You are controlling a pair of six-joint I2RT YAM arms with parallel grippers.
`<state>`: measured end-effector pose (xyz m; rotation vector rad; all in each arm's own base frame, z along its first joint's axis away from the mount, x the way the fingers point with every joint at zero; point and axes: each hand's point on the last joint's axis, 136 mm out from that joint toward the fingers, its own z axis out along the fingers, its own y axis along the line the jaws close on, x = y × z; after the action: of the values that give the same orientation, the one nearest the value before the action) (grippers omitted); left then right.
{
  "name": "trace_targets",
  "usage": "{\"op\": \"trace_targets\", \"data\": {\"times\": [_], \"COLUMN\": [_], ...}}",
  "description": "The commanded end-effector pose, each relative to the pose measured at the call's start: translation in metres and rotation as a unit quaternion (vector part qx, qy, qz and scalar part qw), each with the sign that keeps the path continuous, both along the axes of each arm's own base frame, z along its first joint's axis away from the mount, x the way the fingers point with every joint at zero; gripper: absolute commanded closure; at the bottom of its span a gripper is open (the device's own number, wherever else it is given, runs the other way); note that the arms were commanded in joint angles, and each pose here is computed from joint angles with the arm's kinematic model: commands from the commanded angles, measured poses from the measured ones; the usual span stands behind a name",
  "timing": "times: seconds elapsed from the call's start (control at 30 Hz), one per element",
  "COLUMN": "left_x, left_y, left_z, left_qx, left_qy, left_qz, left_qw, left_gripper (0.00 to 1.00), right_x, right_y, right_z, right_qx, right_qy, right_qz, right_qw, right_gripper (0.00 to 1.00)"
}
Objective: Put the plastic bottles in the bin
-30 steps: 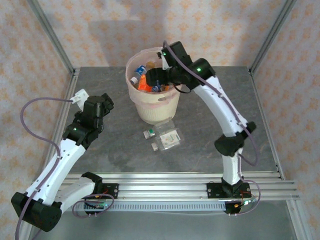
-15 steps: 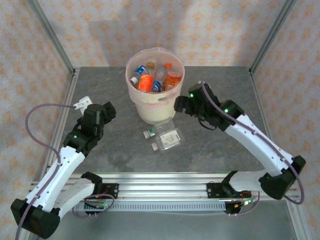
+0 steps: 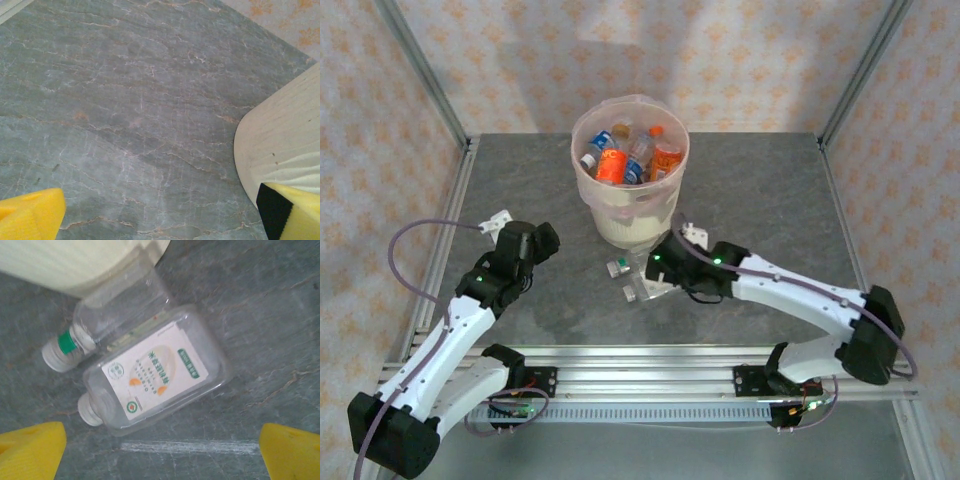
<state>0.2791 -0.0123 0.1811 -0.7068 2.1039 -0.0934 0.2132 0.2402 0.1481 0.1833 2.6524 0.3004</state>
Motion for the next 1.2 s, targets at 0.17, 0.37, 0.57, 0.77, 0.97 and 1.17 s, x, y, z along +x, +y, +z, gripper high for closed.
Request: {"op": "trace_targets", "data": {"times": [0.17,0.37,0.57,0.77,0.97,1.17], "left_x": [-0.01,-0.01,-0.009,-0.01,-0.011,-0.01], "left_y": [0.014,0.014,0.015,0.016,0.017,0.017], "left_z": [-0.003,-0.006,-0.007,-0.007,-0.006,-0.005], "left_qx": [0.002,0.007,0.007,0.01,0.011,0.009], "left_qy": [0.0,0.004,0.004,0.005,0.003,0.0], "left_qz": [0.035,0.035,0.037,0.04,0.043,0.045], "left_qw": [0.999,0.999,0.999,0.999,0.999,0.999], "left_gripper": [0.0,0.0,0.0,0.0,0.0,0.0], "right_x": [-0.004,-0.003,-0.006,-0.009,-0.009,-0.011], "right_y": [0.031,0.043,0.047,0.049,0.03,0.013], "right_z": [-0.035,-0.04,-0.041,-0.059,-0.068,-0.072], "right_qx": [-0.053,-0.08,-0.146,-0.186,-0.246,-0.286], "right_qy": [0.018,0.017,0.013,0.039,0.047,0.049], "right_qz": [0.017,0.037,0.068,0.087,0.078,0.069], "right_qw": [0.998,0.996,0.987,0.978,0.965,0.954], "right_gripper": [0.01,0.01,0.01,0.01,0.01,0.01]}}
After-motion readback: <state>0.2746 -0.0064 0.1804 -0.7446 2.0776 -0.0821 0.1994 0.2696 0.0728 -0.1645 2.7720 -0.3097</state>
